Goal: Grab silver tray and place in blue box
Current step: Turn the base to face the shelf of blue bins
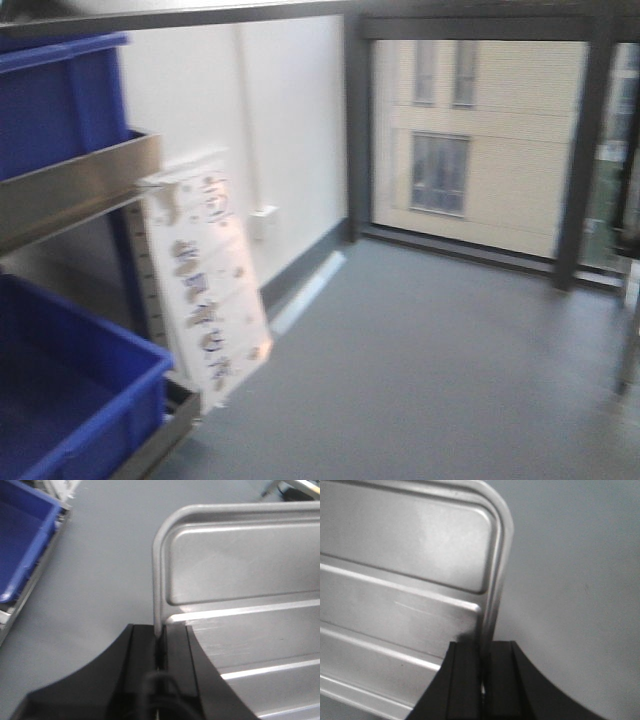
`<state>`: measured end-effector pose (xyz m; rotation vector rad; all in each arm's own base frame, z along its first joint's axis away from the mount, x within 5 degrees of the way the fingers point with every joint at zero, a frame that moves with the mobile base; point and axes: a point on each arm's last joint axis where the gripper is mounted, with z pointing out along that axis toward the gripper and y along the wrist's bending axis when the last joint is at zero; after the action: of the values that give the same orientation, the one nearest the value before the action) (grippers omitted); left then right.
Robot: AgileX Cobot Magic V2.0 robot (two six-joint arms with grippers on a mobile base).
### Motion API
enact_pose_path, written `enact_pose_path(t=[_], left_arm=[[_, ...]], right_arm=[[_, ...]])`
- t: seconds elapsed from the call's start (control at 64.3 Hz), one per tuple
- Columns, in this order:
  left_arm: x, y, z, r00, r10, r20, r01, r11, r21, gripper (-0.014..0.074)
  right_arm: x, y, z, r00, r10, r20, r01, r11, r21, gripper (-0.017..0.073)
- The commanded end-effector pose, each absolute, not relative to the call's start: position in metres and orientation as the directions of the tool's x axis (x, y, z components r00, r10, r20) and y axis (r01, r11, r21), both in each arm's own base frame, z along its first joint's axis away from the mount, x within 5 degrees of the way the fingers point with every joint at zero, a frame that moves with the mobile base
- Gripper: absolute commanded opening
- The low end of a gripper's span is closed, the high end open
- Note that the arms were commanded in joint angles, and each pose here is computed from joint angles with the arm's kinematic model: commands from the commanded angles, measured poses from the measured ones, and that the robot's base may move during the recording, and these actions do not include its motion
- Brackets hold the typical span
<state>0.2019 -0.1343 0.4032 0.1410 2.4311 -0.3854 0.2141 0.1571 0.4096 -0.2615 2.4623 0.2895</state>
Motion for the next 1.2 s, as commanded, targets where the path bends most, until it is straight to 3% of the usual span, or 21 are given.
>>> enact_pose_path(t=[0.0,0.28,0.824,1.181], left_arm=[[0.199,-0.130,0.421,-0.708,-0.012,-0.706,0.224,0.944,-0.241,-0.0097],[0.211,-0.138,0.410,-0.734,0.007,-0.679,0.216,0.950,-0.224,-0.0097],[0.253,-0.170,0.352,-0.841,0.071,-0.536,0.181,0.971,-0.157,-0.0096],[0.256,-0.170,0.421,-0.718,0.024,-0.696,0.211,0.960,-0.185,-0.0097]], right_arm=[[0.211,0.148,0.428,-0.710,-0.113,-0.695,-0.273,0.954,0.124,0.0057],[0.211,0.148,0.428,-0.710,-0.113,-0.695,-0.273,0.954,0.124,0.0057],[0.211,0.148,0.428,-0.710,-0.113,-0.695,-0.273,0.954,0.124,0.0057],[0.211,0.148,0.428,-0.710,-0.113,-0.695,-0.272,0.954,0.123,0.0057]])
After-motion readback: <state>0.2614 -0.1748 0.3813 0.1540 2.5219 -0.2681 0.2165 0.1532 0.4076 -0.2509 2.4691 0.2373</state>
